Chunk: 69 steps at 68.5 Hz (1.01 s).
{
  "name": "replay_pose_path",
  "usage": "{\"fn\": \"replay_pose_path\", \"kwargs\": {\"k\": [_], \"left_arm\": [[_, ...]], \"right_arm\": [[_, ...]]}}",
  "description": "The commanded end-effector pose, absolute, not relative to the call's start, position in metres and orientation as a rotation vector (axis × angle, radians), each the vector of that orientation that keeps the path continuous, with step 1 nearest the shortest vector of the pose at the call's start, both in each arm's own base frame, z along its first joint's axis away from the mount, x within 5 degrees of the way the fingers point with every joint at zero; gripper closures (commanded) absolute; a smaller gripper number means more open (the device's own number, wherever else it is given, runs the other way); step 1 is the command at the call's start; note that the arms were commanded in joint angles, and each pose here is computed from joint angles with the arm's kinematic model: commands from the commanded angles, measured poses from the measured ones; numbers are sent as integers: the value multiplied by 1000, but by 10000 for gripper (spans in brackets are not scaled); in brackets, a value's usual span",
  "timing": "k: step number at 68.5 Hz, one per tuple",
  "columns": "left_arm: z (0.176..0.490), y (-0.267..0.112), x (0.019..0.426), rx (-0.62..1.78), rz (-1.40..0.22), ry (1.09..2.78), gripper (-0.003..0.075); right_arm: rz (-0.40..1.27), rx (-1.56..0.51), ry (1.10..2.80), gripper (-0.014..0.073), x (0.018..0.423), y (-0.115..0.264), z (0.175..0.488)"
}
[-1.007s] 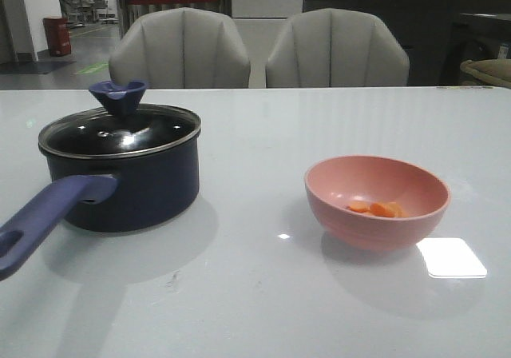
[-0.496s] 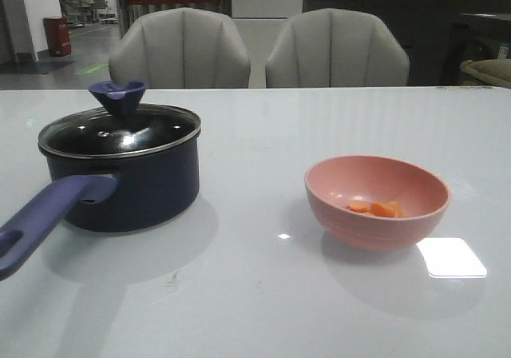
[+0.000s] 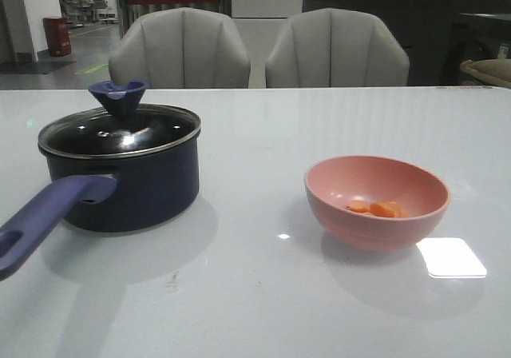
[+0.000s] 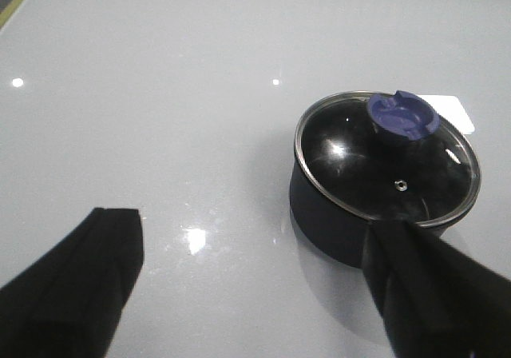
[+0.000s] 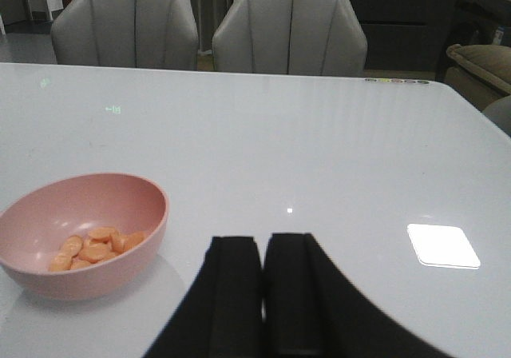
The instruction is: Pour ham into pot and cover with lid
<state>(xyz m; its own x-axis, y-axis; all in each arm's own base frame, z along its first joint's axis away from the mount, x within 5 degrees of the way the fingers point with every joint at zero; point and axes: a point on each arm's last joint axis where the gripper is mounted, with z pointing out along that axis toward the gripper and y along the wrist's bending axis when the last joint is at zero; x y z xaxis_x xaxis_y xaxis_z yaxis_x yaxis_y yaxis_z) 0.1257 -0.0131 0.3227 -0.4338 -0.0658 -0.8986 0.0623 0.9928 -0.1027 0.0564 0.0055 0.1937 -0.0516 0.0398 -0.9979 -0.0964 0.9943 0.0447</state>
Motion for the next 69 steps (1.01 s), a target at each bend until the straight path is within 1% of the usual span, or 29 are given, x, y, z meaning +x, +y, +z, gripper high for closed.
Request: {"fn": "replay_pose_path", "kwargs": {"k": [1, 2, 10, 20, 32, 43, 50, 57, 61, 69], "left_arm": [[352, -21, 147, 10, -201, 1962, 97], [355, -25, 155, 29, -210, 1980, 97], [367, -40, 179, 93, -245, 2001, 97], [371, -70, 220, 192, -297, 2057, 97], [362, -112, 272, 293, -329, 2172, 97], [354, -134, 322, 219, -354, 2304, 97], [345, -142, 342, 202, -335, 2381, 97], [338, -146, 360, 178, -258, 2457, 97], [335, -149, 366, 162, -220, 2489, 97], [326, -154, 375, 141, -199, 2544, 97]], "right_arm": [[110, -38, 1505, 438, 55, 5, 205], [110, -38, 1505, 438, 55, 5, 205], [110, -38, 1505, 438, 55, 5, 205], [110, -38, 1505, 438, 55, 5, 205], [110, -38, 1505, 438, 55, 5, 205], [110, -38, 1505, 438, 55, 5, 205], [110, -38, 1505, 438, 55, 5, 205], [110, -38, 1505, 438, 55, 5, 205], [110, -38, 1505, 438, 55, 5, 205], [110, -38, 1505, 438, 55, 5, 205]]}}
